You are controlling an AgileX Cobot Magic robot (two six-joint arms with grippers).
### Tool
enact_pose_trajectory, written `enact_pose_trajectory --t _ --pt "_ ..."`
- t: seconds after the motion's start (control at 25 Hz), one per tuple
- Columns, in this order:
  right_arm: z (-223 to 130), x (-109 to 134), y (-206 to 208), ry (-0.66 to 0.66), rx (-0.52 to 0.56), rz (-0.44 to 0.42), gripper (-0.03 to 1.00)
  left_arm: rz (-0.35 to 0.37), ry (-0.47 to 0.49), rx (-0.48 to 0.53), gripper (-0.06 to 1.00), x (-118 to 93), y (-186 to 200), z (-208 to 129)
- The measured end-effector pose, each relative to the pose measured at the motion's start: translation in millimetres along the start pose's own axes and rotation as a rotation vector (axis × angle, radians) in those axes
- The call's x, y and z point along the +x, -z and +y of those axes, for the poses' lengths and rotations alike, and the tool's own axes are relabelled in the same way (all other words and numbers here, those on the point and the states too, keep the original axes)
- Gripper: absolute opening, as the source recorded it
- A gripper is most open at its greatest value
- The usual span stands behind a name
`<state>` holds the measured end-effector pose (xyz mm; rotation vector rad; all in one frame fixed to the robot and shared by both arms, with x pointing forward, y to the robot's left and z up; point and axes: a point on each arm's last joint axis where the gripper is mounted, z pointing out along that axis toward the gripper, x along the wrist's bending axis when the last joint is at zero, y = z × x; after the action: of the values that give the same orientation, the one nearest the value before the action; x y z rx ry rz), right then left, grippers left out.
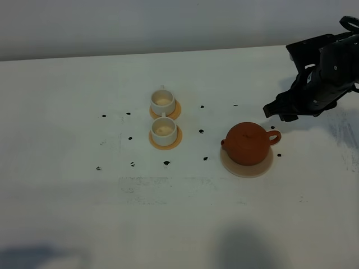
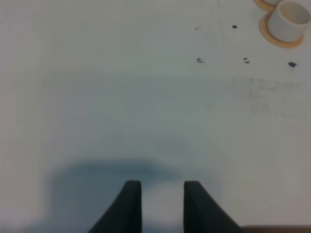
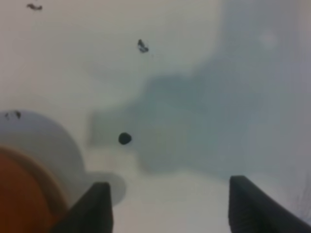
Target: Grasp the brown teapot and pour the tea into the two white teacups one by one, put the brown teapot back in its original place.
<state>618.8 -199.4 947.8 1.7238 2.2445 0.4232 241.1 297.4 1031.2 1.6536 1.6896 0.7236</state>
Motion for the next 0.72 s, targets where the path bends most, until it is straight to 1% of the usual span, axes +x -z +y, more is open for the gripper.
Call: enact_pose_trajectory --t 0.36,0.72 --pt "-1 17 0 -0.004 -0.003 0.041 0.51 0.0 0.0 0.0 0.21 0 0 0" --pt "-3 19 0 -0.001 0.013 0.044 0.51 0.0 0.0 0.0 0.21 0 0 0"
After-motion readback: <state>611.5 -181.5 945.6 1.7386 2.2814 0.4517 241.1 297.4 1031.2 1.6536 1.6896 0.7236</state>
